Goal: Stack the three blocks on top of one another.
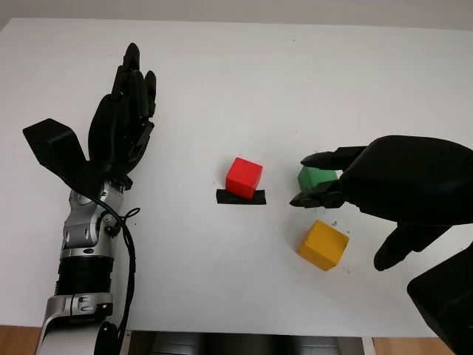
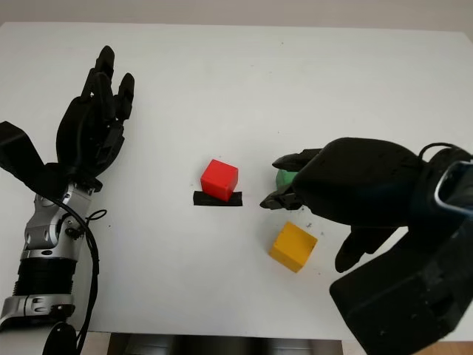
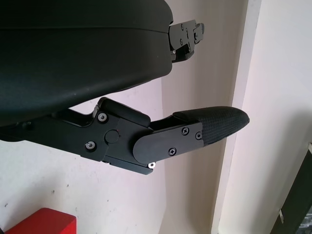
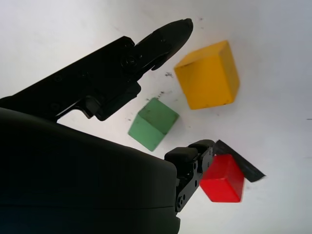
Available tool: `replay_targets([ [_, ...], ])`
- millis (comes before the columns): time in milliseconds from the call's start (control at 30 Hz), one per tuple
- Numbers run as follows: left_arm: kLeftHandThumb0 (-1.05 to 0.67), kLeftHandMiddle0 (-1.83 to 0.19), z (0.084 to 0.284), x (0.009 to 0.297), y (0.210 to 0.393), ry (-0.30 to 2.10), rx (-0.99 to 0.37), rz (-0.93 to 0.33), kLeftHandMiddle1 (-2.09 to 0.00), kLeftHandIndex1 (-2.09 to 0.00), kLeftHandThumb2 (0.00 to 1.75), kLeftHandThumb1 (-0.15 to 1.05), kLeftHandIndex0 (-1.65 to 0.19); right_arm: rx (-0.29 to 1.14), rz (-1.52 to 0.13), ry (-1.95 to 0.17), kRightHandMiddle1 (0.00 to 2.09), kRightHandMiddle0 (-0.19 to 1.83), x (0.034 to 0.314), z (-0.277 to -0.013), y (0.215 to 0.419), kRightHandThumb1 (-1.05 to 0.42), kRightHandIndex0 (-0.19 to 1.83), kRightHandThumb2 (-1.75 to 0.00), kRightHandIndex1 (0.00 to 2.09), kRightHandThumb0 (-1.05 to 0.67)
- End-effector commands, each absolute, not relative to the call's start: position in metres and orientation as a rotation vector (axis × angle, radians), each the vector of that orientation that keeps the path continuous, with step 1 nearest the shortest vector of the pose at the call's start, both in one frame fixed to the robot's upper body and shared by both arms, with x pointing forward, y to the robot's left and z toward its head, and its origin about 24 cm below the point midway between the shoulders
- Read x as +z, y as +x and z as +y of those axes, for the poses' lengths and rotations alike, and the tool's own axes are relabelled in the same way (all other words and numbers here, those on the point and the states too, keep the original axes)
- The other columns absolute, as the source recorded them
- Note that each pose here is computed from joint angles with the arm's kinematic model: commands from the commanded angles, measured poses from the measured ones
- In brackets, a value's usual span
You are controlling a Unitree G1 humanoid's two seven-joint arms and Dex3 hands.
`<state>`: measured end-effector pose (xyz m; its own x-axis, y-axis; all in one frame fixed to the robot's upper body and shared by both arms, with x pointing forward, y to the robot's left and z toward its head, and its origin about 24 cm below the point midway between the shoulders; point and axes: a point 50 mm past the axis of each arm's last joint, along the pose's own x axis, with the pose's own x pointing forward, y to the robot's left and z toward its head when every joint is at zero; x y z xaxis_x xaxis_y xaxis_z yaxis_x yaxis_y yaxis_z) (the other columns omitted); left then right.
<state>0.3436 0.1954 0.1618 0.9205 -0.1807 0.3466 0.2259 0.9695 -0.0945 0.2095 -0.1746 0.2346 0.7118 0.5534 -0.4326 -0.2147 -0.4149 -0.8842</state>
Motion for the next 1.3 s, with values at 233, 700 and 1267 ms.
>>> replay_targets([
  [233,-0.78,0.16,0.197,0.159,0.338,-0.091,-0.232,-0.323,-0.05,-0.03,0.64,1.05,0.19,0.806,-0.482,-1.735,0.1,0.58,0.203,-0.175,0.2,-0.75,0.08,-0.06,0.04,-0.44],
  [700,-0.76,0.16,0.195,0.159,0.338,-0.064,-0.233,-0.324,-0.06,-0.05,0.69,1.05,0.17,0.784,-0.604,-1.772,0.14,0.71,0.183,-0.184,0.204,-0.77,0.13,-0.05,0.07,-0.36],
  [1267,-0.77,0.16,0.195,0.158,0.337,-0.061,-0.234,-0.317,-0.05,-0.05,0.67,1.05,0.18,0.757,-0.602,-1.808,0.13,0.76,0.183,-0.192,0.21,-0.79,0.2,-0.06,0.08,-0.41],
])
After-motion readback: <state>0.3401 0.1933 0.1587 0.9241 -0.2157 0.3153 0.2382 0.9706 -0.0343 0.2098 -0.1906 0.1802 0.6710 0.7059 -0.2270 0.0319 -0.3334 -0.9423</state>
